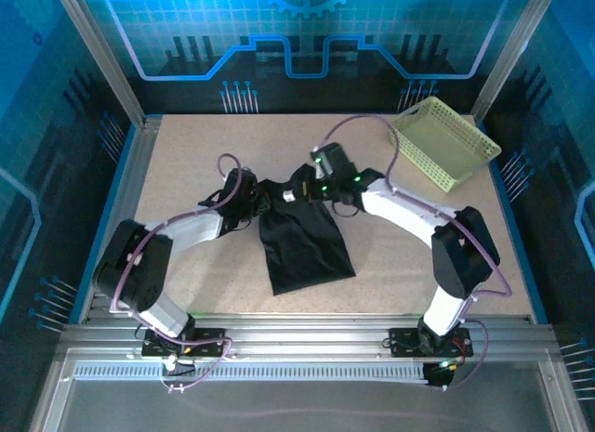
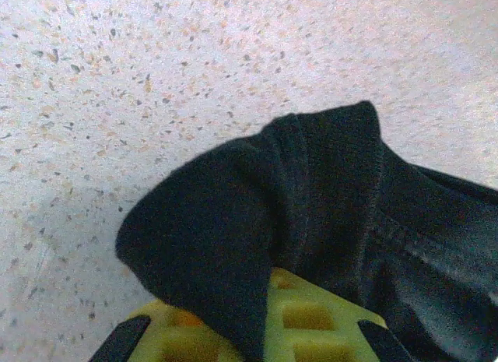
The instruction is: Fold the inside-out t-shirt
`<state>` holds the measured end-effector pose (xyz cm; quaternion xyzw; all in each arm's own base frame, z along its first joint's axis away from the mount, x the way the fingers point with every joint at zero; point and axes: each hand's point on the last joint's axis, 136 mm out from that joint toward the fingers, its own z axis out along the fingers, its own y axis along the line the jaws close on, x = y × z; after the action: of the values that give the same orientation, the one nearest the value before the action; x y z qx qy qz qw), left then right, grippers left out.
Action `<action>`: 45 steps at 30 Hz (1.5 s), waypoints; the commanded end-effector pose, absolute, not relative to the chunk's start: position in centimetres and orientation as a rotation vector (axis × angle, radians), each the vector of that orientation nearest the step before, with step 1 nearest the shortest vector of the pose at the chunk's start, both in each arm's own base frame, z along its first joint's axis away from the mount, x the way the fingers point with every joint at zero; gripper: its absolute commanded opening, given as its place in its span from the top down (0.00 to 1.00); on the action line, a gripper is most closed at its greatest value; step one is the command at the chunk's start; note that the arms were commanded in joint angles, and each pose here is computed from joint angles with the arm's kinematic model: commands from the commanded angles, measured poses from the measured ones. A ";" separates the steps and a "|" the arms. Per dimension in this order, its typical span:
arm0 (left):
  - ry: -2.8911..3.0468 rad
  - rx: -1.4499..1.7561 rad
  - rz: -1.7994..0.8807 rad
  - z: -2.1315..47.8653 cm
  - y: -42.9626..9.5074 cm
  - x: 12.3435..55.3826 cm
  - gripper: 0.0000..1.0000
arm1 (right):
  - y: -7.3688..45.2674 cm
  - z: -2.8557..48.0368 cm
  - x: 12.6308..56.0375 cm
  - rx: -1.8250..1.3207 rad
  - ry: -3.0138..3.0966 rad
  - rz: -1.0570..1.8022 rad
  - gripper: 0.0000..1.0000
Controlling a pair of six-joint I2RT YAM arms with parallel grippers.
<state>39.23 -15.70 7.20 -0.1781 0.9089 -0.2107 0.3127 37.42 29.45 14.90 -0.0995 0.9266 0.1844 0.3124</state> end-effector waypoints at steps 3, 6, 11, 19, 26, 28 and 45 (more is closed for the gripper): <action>2.448 -0.423 -0.613 6.1 -16.7 40.4 1.00 | 32.6 12.9 34.1 -0.342 2.472 0.303 1.00; 2.450 -0.425 -0.629 5.8 -16.7 40.6 1.00 | 33.8 12.3 33.7 -0.364 2.479 0.277 1.00; 2.408 -0.413 -0.629 7.4 -16.3 40.7 1.00 | 31.8 14.3 35.7 -0.308 2.437 0.281 1.00; 2.209 -0.477 -0.769 14.6 -15.2 45.1 1.00 | 27.0 20.0 43.6 -0.184 2.322 0.489 1.00; 2.065 -0.318 -0.883 23.6 -16.1 51.4 1.00 | 24.3 25.6 52.0 -0.153 2.183 0.600 1.00; 2.003 -0.287 -0.883 26.1 -15.9 52.9 1.00 | 24.2 27.9 53.6 -0.173 2.126 0.656 1.00; 1.906 0.020 -1.089 21.2 -18.7 43.4 1.00 | 21.9 23.3 44.6 -0.231 2.106 0.743 1.00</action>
<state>45.94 -17.66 17.87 -0.0374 0.8102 -0.4094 0.4177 46.65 21.78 20.80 -0.0794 0.8738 0.2754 0.3928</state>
